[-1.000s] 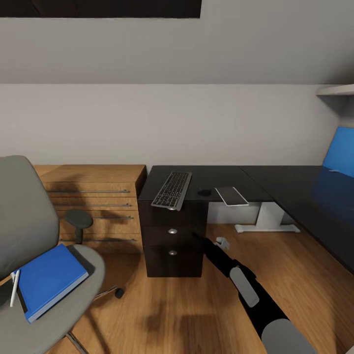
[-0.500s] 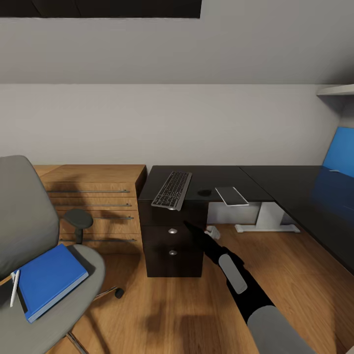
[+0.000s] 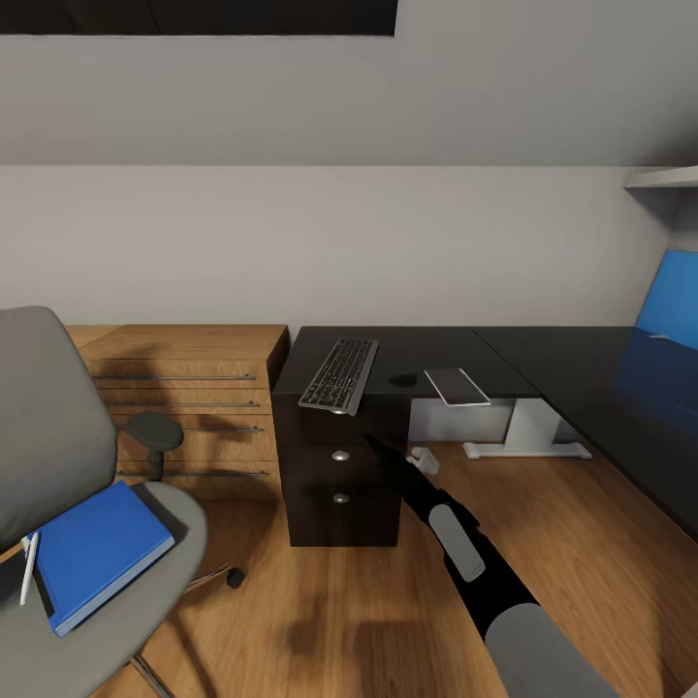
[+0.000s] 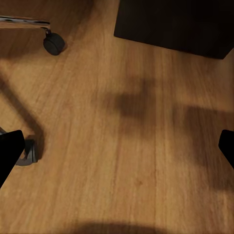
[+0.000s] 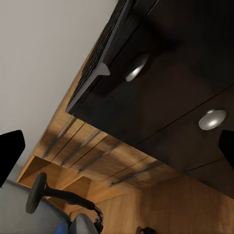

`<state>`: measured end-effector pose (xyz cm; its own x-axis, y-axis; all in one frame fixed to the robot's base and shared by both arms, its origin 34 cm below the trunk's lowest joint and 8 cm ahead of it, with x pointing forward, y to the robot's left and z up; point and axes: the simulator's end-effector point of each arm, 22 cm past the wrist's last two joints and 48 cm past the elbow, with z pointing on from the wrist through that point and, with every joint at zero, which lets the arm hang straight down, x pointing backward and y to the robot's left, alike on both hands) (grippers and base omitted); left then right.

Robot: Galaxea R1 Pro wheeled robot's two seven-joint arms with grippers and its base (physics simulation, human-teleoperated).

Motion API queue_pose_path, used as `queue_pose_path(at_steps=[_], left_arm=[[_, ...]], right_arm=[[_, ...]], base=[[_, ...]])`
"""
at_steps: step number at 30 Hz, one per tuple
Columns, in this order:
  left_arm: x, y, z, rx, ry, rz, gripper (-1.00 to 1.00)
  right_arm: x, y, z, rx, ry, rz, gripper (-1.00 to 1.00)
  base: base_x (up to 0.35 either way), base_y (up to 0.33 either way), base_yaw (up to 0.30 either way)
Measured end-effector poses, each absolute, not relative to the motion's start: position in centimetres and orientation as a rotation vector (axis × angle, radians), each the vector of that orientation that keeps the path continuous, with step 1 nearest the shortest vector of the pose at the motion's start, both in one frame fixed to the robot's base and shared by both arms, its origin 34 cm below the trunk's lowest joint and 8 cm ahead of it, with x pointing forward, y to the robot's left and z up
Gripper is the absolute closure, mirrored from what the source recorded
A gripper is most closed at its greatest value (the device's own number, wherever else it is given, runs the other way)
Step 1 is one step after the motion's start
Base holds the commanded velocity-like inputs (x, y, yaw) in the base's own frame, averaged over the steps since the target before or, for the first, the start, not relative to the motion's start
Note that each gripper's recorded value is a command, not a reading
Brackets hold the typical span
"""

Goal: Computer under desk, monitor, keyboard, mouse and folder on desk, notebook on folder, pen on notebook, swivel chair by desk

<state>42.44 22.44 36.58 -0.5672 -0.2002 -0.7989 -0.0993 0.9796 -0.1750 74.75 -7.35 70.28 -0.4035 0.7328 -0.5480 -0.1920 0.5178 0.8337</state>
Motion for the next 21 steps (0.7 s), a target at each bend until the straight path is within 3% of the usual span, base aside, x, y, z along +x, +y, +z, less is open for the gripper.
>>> queue_pose_path(at_steps=[15, 21], left_arm=[[42.4, 22.5, 36.6, -0.209, 2.177, -0.135, -1.00], [42.4, 22.5, 36.6, -0.210, 2.178, -0.135, -1.00]], right_arm=[[74.5, -7.1, 69.3, 0.466, 1.711, 1.093, -1.00], [74.5, -7.2, 69.1, 0.471, 1.713, 1.091, -1.00]], base=[[0.000, 0.000, 0.005], [0.000, 0.000, 0.168]])
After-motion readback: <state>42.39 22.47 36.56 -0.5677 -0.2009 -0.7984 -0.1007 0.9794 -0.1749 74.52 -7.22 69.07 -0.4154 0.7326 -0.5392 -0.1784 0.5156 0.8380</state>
